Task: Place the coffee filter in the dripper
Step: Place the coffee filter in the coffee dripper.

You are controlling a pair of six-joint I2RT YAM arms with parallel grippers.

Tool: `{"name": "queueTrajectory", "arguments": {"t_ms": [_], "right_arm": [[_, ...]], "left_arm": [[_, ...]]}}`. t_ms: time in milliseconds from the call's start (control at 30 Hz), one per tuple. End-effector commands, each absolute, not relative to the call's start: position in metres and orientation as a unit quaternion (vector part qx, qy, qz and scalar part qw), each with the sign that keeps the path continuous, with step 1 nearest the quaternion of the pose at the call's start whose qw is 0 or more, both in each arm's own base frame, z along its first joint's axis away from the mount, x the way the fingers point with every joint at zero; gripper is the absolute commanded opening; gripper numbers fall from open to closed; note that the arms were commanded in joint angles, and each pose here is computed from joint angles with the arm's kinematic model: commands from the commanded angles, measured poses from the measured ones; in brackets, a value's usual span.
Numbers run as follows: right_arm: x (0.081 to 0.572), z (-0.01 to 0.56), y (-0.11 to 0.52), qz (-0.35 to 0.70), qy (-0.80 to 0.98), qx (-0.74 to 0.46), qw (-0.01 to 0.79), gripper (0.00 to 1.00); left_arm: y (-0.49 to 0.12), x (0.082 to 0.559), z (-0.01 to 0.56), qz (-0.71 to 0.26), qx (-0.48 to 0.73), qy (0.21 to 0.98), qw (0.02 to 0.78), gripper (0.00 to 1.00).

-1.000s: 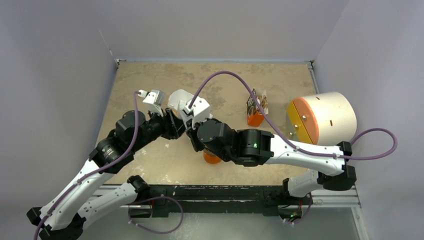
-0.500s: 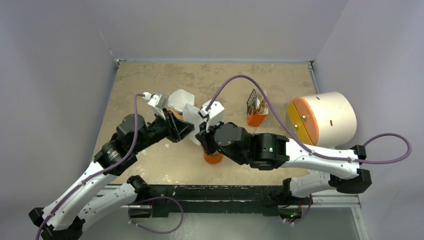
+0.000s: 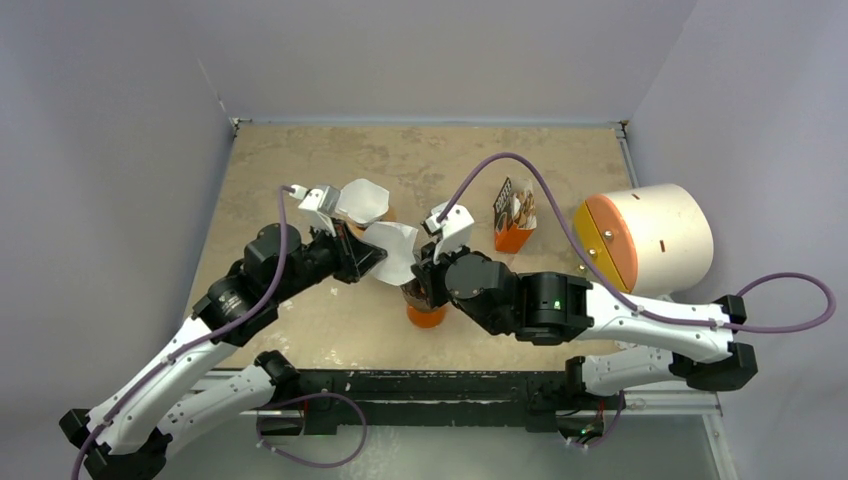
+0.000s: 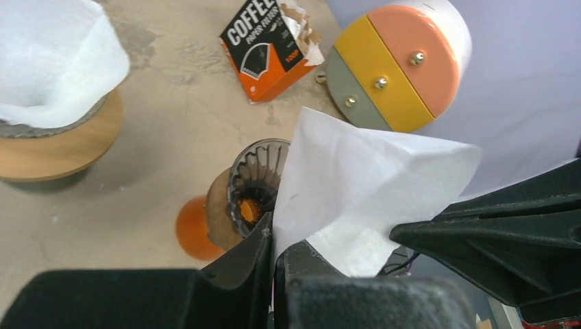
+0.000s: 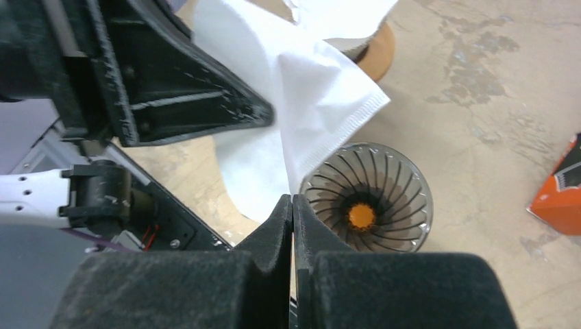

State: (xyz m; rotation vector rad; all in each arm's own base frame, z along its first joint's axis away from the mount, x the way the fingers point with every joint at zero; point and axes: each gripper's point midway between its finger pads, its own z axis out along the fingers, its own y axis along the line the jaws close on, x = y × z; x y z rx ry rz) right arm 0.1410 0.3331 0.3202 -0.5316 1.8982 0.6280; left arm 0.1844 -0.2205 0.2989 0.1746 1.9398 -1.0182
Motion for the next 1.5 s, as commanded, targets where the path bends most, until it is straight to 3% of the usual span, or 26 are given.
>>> {"name": "queueTrajectory", "arguments": {"t_ms": [0, 433, 800, 933, 1067, 1467], "right_arm": [[0.153, 0.315, 0.310, 0.224, 0.801, -0.170, 0.529, 0.00], [0.153, 0.316, 0.324, 0.235, 0.799, -0.174, 0.526, 0.00], [0.136, 0.352, 0.332, 0.305, 0.780, -0.192, 0.512, 0.18], [0.125, 0.366, 0.345, 0.349, 0.765, -0.206, 0.501, 0.15], [0.119, 0.376, 0.360, 0.380, 0.752, -0.213, 0.494, 0.00], [0.125, 0.389, 0.407, 0.404, 0.747, -0.190, 0.492, 0.00]], "left_arm": [[-0.200, 0.192, 0.309, -0.372, 0.039, 0.793, 0.482, 0.00], [-0.197, 0.191, 0.308, -0.357, 0.039, 0.809, 0.466, 0.00], [-0.190, 0.198, 0.299, -0.310, 0.031, 0.836, 0.452, 0.00], [-0.186, 0.199, 0.298, -0.296, 0.028, 0.841, 0.451, 0.00], [-0.185, 0.201, 0.300, -0.290, 0.027, 0.844, 0.450, 0.00], [-0.181, 0.198, 0.303, -0.284, 0.029, 0.846, 0.450, 0.00]]}}
